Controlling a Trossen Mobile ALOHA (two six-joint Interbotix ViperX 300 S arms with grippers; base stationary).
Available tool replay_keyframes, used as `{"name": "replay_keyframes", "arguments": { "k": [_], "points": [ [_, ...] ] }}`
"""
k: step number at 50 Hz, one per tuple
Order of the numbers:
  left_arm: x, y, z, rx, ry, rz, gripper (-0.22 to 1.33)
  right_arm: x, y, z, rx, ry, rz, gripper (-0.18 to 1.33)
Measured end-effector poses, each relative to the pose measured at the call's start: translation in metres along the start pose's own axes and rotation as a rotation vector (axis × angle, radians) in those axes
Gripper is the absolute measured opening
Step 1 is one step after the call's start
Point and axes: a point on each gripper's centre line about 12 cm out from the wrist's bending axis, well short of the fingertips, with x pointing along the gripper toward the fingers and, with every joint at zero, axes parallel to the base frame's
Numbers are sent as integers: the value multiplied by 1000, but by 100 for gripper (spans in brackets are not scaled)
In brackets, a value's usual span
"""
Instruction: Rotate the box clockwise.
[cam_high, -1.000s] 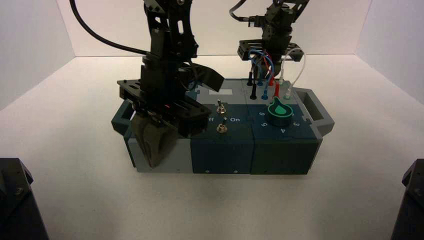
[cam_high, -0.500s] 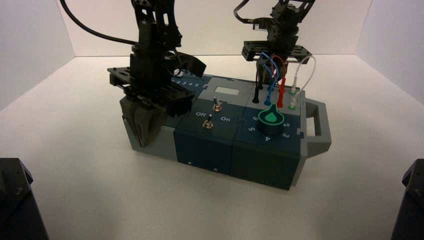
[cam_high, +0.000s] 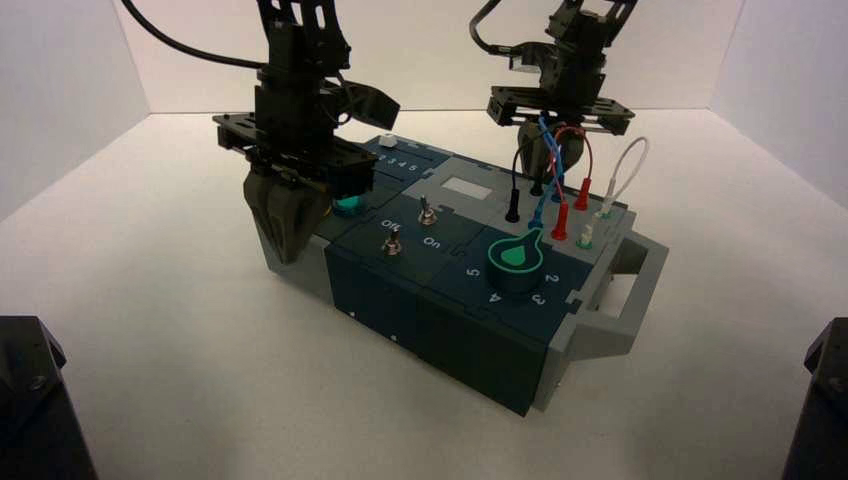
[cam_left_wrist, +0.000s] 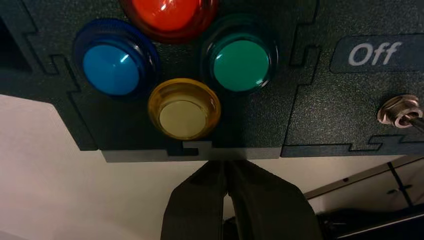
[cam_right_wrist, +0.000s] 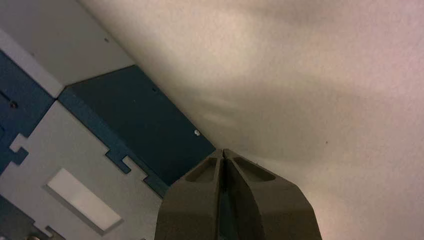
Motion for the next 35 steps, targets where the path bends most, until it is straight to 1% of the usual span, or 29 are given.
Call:
{"name": "replay_keyframes", "arguments": {
  "k": [3,8,11,15,19,26,31,35],
  "points": [
    [-1,2,1,-3,-3,-2,-16,0,0,-2,3,2,2,-15],
    [-3,6,4,-3,-12,1,-16,0,-1,-9,9,12,4,-15],
    [-5,10,7,-10,-21,-3,-16,0,-1,-12,12,18,6,-16],
    [-8,14,10,-19,-34,-2,-16,0,0,-20,13,35,8,-16],
    [-10,17,14,-17,-40,-3,-16,-1,2,-27,15,47,13,-16],
    [-11,22,21,-19,-46,3,-16,-2,7,-40,3,69,18,-16],
    [-11,23,25,-13,-49,8,-16,-6,10,-41,1,61,25,-16],
    [-10,24,27,-13,-47,10,-16,-7,10,-45,6,63,30,-16]
  ]
}}
